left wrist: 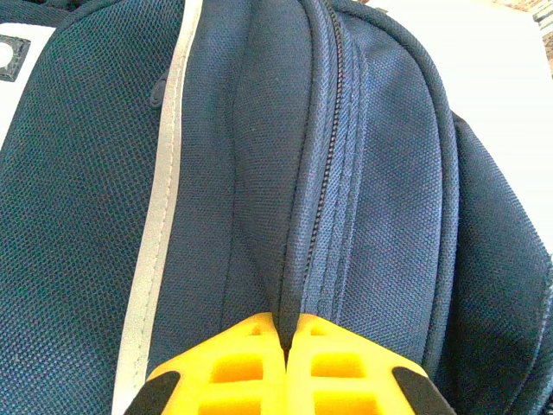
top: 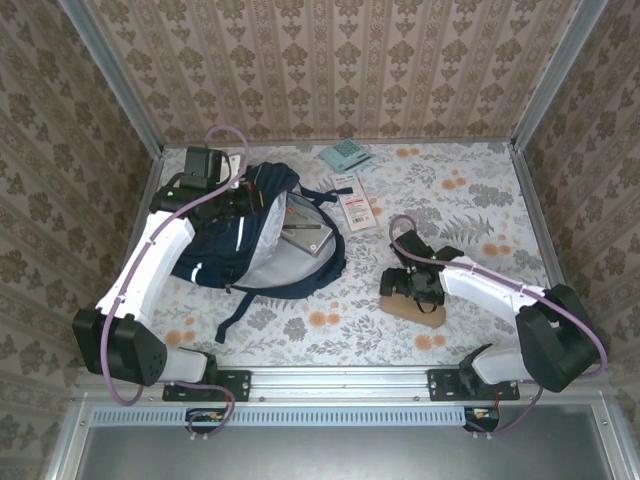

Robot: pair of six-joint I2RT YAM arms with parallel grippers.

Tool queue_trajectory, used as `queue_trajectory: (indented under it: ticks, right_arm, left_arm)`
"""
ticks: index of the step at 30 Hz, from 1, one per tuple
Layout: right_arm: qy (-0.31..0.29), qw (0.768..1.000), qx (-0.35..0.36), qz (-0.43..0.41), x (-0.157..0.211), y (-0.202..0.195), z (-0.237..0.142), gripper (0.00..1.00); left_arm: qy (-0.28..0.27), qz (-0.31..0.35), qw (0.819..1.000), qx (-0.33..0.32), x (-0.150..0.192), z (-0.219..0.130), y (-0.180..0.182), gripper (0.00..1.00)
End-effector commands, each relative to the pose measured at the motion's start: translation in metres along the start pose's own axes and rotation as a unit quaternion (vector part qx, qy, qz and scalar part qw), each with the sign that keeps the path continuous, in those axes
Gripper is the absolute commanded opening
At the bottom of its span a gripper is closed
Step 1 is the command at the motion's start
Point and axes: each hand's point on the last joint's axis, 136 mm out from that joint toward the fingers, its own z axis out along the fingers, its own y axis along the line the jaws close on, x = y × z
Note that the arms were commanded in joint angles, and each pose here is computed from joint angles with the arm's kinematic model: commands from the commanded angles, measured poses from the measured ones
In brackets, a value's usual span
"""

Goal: Pack the student bag
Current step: Pick up the glasses case from the bottom-right of the table.

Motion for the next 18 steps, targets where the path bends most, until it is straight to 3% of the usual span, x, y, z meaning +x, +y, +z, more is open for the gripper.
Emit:
queue_trajectory:
  ticks: [1, 11, 18]
  right_arm:
    - [0.019, 1.0, 0.008, -0.012, 0.02, -0.007, -0.005, 0.99]
    - [0.005, 0.996, -0.087, -0.026, 0.037, 0.006, -0.022, 0.99]
    - [0.02, 0.998, -0.044, -0.044, 0.052, -0.009, -0.018, 0.99]
  left_arm:
    - [-0.045, 0.011, 0.999, 0.024, -0.02, -0.013, -0.01, 0.0]
    - [-0.046, 0.009, 0.999, 0.028, -0.019, -0.012, -0.012, 0.0]
    - [-0.044, 0.004, 0.998, 0.034, -0.018, -0.009, -0.013, 0.0]
